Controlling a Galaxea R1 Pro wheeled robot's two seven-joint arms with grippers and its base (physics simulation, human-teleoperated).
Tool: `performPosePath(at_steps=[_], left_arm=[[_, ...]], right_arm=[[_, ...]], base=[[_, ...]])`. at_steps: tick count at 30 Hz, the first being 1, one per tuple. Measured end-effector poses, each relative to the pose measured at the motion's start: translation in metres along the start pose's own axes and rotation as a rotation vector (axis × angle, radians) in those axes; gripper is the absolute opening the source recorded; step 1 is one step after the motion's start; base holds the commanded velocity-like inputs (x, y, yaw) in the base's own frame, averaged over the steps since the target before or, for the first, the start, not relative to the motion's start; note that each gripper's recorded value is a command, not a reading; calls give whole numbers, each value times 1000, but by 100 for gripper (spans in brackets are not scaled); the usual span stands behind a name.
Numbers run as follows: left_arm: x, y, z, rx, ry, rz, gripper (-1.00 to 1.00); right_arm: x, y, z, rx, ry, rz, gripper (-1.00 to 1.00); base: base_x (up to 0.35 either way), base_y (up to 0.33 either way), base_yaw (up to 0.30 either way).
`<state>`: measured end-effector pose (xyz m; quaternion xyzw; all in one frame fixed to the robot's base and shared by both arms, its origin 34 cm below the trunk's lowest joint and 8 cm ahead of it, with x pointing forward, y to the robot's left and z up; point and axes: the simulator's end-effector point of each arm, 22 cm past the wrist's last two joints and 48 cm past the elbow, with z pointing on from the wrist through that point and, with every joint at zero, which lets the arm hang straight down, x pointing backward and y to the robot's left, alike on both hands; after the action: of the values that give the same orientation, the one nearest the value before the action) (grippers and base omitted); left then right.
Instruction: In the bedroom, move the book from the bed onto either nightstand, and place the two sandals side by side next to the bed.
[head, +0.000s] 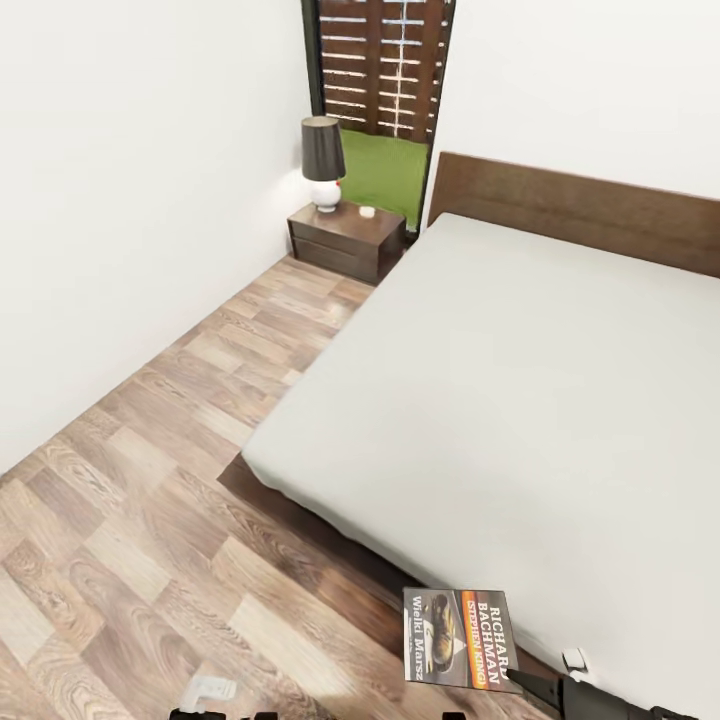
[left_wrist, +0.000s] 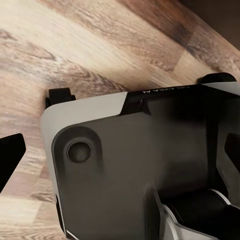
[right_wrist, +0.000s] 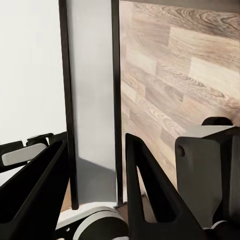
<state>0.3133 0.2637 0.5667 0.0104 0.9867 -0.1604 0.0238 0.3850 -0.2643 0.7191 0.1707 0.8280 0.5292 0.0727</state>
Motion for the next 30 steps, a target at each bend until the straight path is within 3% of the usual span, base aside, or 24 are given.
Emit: performPosePath(at_steps=[27,29,30], left_arm=[[5,-4,4,7,12,-4,100],[6,-8,5,12,12,-5,100],[6,-9,5,13,13,-5,100]], right_arm=[[2,0,0,-11,1,15,-100],[2,11,0,-64,-2,16,-100],[2,24,-1,-125,-1,15,-100]], base=[[0,0,276],[0,0,276],[0,0,276]])
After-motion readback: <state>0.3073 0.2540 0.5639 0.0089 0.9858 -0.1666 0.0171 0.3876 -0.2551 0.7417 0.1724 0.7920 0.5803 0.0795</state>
